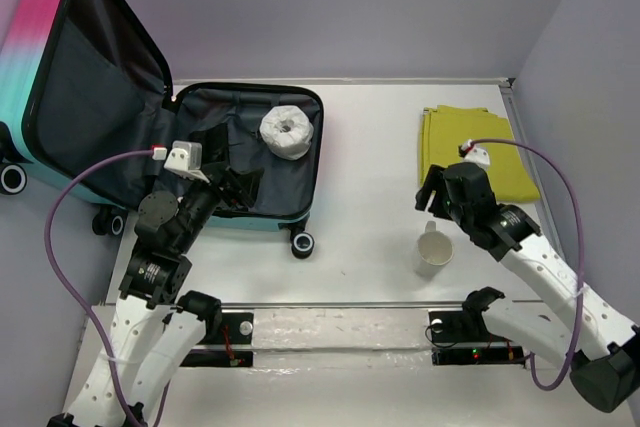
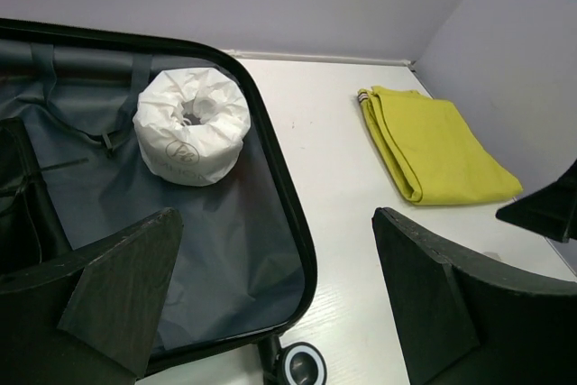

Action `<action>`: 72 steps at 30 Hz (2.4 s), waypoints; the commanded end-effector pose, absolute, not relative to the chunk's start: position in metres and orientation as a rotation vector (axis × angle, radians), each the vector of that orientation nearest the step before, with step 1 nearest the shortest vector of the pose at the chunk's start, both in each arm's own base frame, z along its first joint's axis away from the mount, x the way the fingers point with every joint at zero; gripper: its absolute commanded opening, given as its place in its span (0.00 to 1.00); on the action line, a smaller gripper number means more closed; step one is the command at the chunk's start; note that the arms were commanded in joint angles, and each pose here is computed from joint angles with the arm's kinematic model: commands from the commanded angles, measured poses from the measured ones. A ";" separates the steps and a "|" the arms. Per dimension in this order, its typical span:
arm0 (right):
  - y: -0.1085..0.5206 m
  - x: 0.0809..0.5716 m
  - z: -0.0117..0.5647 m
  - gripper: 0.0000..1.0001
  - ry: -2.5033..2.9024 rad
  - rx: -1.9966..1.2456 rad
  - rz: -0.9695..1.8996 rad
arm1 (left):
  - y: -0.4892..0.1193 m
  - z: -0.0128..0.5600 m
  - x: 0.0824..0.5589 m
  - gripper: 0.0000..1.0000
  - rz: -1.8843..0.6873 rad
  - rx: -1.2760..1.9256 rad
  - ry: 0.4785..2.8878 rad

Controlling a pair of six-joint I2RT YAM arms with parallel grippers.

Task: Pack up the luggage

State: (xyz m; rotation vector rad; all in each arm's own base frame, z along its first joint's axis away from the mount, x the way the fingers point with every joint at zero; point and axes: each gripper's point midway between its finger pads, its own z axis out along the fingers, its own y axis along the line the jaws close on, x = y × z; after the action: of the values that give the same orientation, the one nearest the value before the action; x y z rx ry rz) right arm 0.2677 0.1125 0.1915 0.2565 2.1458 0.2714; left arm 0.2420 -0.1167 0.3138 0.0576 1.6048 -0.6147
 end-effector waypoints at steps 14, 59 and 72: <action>0.038 0.160 0.158 0.63 2.549 0.536 -0.180 | -0.116 0.351 0.227 0.99 -0.623 0.078 1.492; 0.425 0.397 0.350 0.07 1.682 -0.440 0.776 | -0.026 0.336 0.250 0.99 -0.315 -0.506 1.513; 0.506 0.476 0.261 0.07 1.638 -0.475 0.376 | -0.025 0.331 0.256 0.99 -0.291 -0.513 1.542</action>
State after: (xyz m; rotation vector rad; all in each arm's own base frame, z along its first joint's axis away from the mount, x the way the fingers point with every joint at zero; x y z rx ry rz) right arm 0.4476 0.4966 0.1777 -0.6175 1.9041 0.4716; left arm 0.2539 -0.0293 0.3099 -0.4820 1.5934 -0.2872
